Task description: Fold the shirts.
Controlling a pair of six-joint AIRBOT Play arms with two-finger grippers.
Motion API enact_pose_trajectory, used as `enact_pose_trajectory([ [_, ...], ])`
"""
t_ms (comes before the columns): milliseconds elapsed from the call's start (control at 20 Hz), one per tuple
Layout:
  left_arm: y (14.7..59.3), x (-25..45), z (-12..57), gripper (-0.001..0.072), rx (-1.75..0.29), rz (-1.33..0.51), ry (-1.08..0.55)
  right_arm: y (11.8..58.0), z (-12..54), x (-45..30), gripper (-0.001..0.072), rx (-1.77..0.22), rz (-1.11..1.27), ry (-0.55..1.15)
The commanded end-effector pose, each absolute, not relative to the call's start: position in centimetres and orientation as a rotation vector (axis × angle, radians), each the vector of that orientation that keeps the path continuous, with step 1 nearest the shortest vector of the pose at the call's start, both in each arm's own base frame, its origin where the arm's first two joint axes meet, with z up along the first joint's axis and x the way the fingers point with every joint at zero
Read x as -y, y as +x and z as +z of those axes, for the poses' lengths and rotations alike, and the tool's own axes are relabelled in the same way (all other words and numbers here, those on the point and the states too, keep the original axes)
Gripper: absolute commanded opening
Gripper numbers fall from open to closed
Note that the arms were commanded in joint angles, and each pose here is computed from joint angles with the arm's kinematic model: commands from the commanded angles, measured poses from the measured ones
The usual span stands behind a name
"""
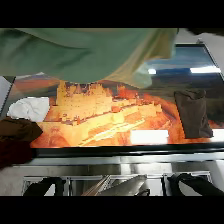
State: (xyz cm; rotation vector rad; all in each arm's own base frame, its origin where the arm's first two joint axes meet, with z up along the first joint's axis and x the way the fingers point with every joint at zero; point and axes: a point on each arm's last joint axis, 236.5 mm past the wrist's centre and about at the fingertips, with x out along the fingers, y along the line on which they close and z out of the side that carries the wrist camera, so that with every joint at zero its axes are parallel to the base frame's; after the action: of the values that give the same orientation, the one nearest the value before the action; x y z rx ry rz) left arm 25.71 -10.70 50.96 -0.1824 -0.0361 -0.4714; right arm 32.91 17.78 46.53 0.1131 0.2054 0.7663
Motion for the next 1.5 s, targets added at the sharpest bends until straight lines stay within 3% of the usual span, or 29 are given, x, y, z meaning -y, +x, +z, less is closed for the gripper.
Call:
enact_pose_trajectory([
  [0,19.3,9.7,56.1,0.0021,0.194,-0.442,-0.132,26.7,53.1,-13.2,0.0019,0.048,0.568,-0.046],
  [150,21.6,9.3,54.1,0.0021,0.092,-0.413,-0.118,27.4,51.5,-12.2,0.0019,-0.004,0.519,-0.078],
  [300,28.7,9.9,47.8,0.0021,-0.138,-0.417,-0.141,32.3,44.8,-12.8,0.0019,-0.209,0.536,-0.046],
  [650,50.4,14.3,21.1,0.0021,-0.615,-0.375,-0.275,43.5,16.1,-12.9,0.0018,-0.854,0.463,0.144],
  [900,57.1,20.1,2.5,0.0022,-0.894,-0.388,-0.276,46.0,-1.4,-12.4,0.0018,-1.15,0.336,0.289],
  [950,57.3,20.9,0.5,0.0149,-0.945,-0.403,-0.267,45.9,-3.3,-12.6,0.0018,-1.191,0.334,0.307],
  [1000,57.4,21.2,-0.4,0.0476,-0.981,-0.416,-0.261,45.8,-4.7,-12.8,0.0018,-1.22,0.333,0.326],
  [1050,57.4,21.2,-0.5,0.0693,-1.022,-0.42,-0.27,45.7,-5.4,-12.8,0.0018,-1.235,0.33,0.328],
  [1300,53.9,15.0,6.3,0.0696,-1.175,-0.397,-0.311,47.4,-3.9,-9.0,0.0018,-1.181,0.268,0.368],
  [1450,45.6,11.4,6.1,0.0695,-1.4,-0.362,-0.329,47.6,-3.7,-5.2,0.0019,-1.175,0.204,0.415],
])
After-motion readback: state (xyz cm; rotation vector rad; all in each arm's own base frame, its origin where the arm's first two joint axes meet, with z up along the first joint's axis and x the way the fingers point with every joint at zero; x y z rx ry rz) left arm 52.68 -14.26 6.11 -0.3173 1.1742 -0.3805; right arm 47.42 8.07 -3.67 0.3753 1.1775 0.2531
